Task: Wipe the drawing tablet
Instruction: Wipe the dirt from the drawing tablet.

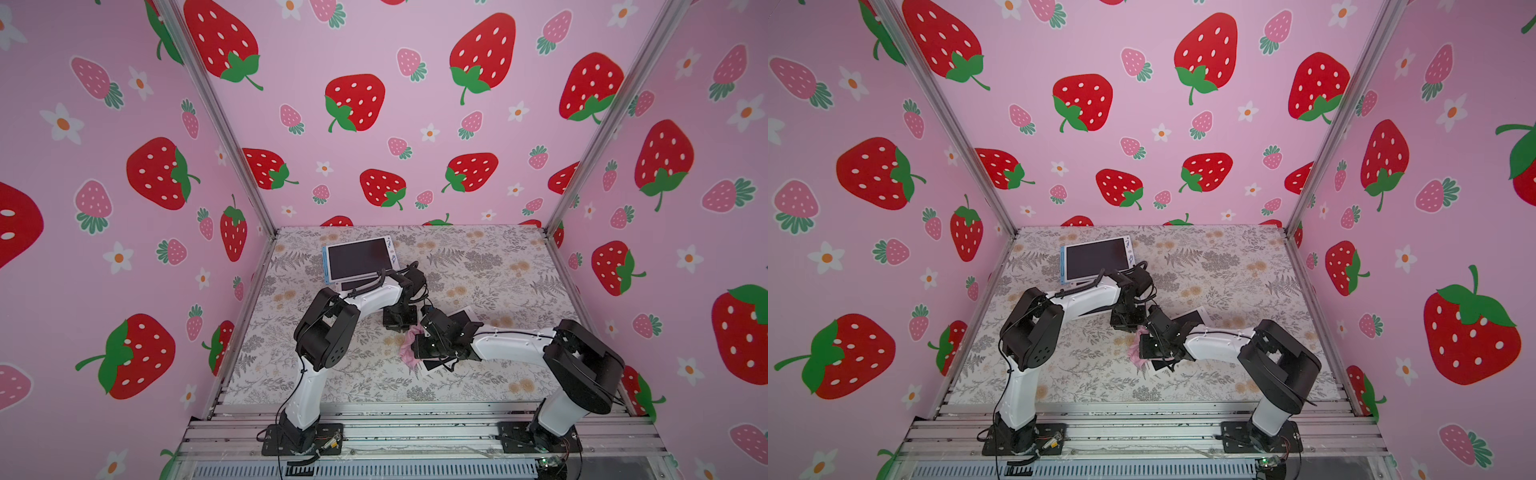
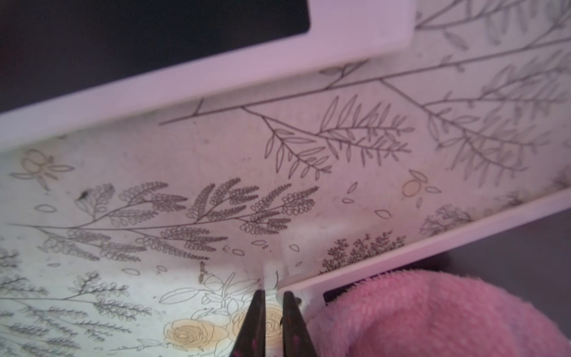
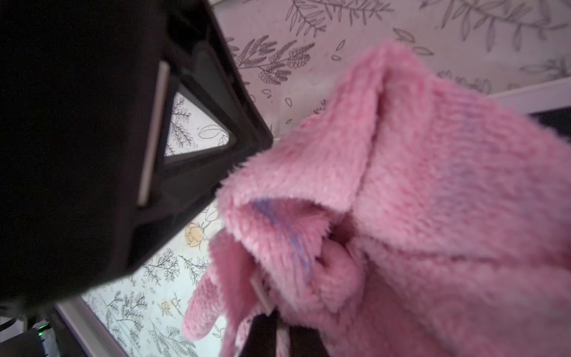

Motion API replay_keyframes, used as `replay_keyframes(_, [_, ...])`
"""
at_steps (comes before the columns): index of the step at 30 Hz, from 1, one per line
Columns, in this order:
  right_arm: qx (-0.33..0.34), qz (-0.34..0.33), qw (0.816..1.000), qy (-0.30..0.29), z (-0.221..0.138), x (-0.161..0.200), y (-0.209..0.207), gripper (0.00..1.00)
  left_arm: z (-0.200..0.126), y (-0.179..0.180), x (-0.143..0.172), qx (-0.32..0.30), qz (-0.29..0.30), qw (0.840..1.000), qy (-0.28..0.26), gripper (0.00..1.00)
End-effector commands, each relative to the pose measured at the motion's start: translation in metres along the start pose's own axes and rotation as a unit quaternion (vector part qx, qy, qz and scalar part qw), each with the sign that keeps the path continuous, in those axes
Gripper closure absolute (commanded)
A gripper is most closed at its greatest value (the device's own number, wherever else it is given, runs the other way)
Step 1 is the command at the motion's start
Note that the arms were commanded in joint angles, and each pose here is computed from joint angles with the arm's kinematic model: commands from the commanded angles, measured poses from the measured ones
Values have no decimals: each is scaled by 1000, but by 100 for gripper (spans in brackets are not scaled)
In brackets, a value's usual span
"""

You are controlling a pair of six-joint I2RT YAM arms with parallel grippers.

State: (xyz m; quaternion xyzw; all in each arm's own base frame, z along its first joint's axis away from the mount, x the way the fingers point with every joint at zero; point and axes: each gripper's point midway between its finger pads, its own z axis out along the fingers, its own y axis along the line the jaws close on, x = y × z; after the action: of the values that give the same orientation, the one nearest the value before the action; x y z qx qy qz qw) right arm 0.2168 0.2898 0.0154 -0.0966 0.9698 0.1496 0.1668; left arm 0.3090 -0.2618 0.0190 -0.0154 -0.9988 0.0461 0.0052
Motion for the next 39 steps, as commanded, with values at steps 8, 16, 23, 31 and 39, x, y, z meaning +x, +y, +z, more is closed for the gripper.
replay_keyframes(8, [117, -70, 981, 135, 6, 79, -46, 100, 36, 9, -4, -35, 15, 999, 12, 89])
replay_keyframes(16, [119, -66, 980, 144, -2, 85, -46, 100, 3, -17, 2, 50, 4, 999, -11, 87])
replay_keyframes(23, [118, -55, 981, 143, 3, 90, -49, 100, -6, -31, 7, 76, 17, 997, 2, 87])
replay_keyframes(31, [123, -49, 981, 143, 5, 92, -52, 100, -6, -34, 10, 80, 17, 997, -2, 87])
replay_keyframes(39, [124, -43, 981, 141, 5, 93, -54, 100, -11, -32, 15, 77, 19, 997, -3, 85])
